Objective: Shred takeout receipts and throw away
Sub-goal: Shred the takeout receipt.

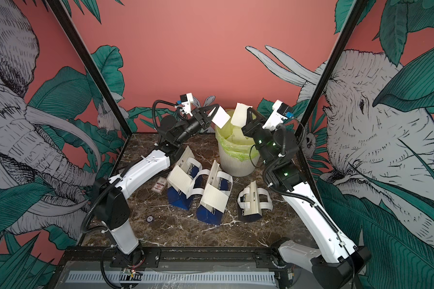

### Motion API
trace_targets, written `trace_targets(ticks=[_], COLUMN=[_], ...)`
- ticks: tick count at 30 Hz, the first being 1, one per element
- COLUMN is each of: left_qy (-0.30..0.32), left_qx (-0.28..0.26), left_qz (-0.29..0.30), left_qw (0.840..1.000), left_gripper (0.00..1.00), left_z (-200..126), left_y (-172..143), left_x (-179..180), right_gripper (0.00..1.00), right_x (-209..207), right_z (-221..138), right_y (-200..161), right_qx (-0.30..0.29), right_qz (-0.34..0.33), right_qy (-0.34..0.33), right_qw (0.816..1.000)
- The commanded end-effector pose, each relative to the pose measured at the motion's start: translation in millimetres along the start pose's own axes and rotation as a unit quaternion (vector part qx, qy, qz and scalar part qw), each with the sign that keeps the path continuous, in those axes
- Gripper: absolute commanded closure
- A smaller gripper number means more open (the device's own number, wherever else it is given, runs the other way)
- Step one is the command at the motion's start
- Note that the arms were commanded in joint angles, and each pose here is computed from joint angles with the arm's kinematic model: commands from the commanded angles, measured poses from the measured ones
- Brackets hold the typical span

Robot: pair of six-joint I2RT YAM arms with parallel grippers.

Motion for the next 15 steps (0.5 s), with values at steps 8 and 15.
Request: trace_targets(ticks=[8,15], left_qy=[0.006,-0.002], left_qx=[-0.015,-0.016], left_qz=[-0.042,-0.057], left_qw=[0.999,0.998], left_gripper=[0.98,0.97], left_z=[20.0,25.0], left_y=[-0.7,-3.4], left_x=[16.9,18.6], right_gripper=[1.00,1.00], right_x=[-17.1,-30.3], right_z=[22.9,40.0], right_y=[-1.3,-23.3], right_qx=[0.023,0.061], right_qz=[0.140,0.159], right_qy=[0.054,0.040], right_qw=[0.988,0.985])
Point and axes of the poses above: each gripper's point midway between its finger pads, its own z axis out along the fingers, its own x axis along the line the jaws close on, y = z × x, the point moved 5 cm from there along -z, back along the fingers
